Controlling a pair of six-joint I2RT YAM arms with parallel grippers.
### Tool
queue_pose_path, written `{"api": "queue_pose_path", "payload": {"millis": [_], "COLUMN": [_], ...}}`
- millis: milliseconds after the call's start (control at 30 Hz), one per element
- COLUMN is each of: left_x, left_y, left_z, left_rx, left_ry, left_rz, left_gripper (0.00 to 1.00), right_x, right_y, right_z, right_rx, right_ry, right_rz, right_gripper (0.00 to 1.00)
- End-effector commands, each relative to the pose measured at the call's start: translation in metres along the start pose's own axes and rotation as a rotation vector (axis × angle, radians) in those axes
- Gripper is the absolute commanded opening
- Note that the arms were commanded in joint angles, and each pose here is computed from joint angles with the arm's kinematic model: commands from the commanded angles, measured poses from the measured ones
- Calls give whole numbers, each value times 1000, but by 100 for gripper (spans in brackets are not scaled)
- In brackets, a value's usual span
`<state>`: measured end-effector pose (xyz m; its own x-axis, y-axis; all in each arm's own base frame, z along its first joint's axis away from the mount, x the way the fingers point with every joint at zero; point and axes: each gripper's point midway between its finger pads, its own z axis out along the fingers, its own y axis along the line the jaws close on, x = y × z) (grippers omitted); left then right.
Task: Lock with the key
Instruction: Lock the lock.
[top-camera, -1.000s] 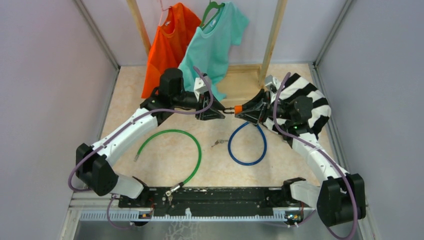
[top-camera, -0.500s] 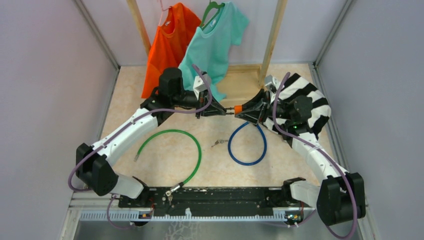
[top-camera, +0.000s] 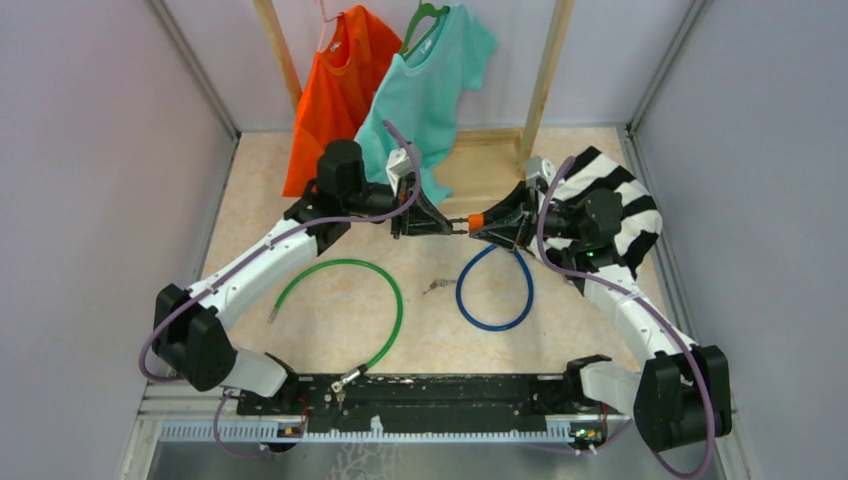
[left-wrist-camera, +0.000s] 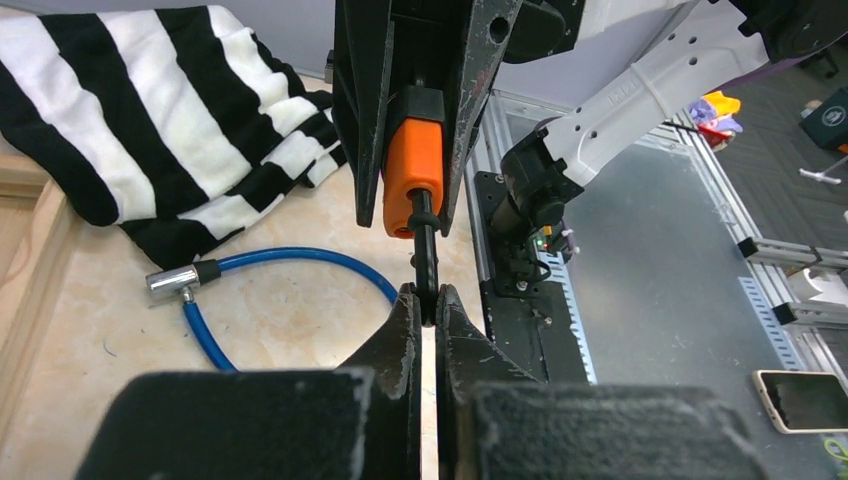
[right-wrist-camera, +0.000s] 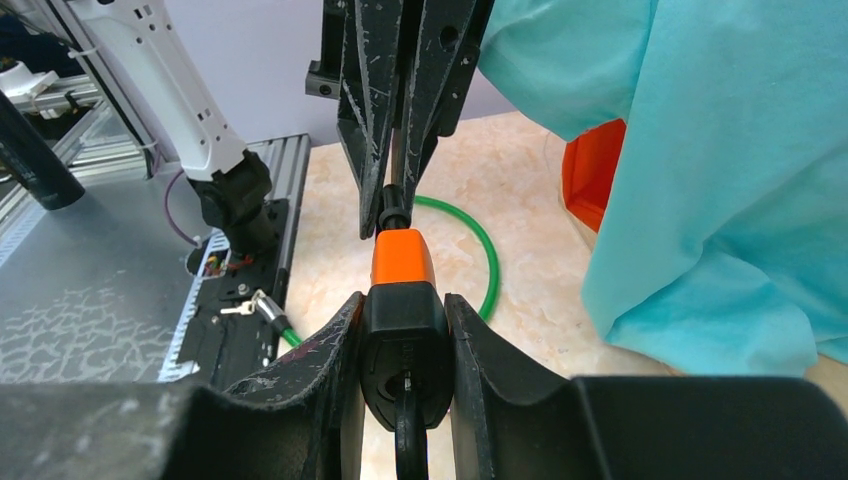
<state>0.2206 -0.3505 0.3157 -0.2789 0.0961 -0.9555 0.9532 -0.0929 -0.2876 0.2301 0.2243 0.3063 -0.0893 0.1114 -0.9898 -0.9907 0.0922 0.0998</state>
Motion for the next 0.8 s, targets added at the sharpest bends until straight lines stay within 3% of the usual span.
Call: {"api": "queue_pose_path", "payload": {"millis": [0,767], "left_x": [-6,3], "left_y": [-15,-17], "left_z": [8,29], "left_rx": [78,127], "left_ry": [-14,19], "left_rz": [20,18], "left_gripper": [0,0], "right_x": [-9,6], "right_y": [-2,4], "right_z": [11,20], "right_rx": [-12,-40], "right_ry": [1,21], "right_rz": [-87,-65], "right_gripper": [0,0]}}
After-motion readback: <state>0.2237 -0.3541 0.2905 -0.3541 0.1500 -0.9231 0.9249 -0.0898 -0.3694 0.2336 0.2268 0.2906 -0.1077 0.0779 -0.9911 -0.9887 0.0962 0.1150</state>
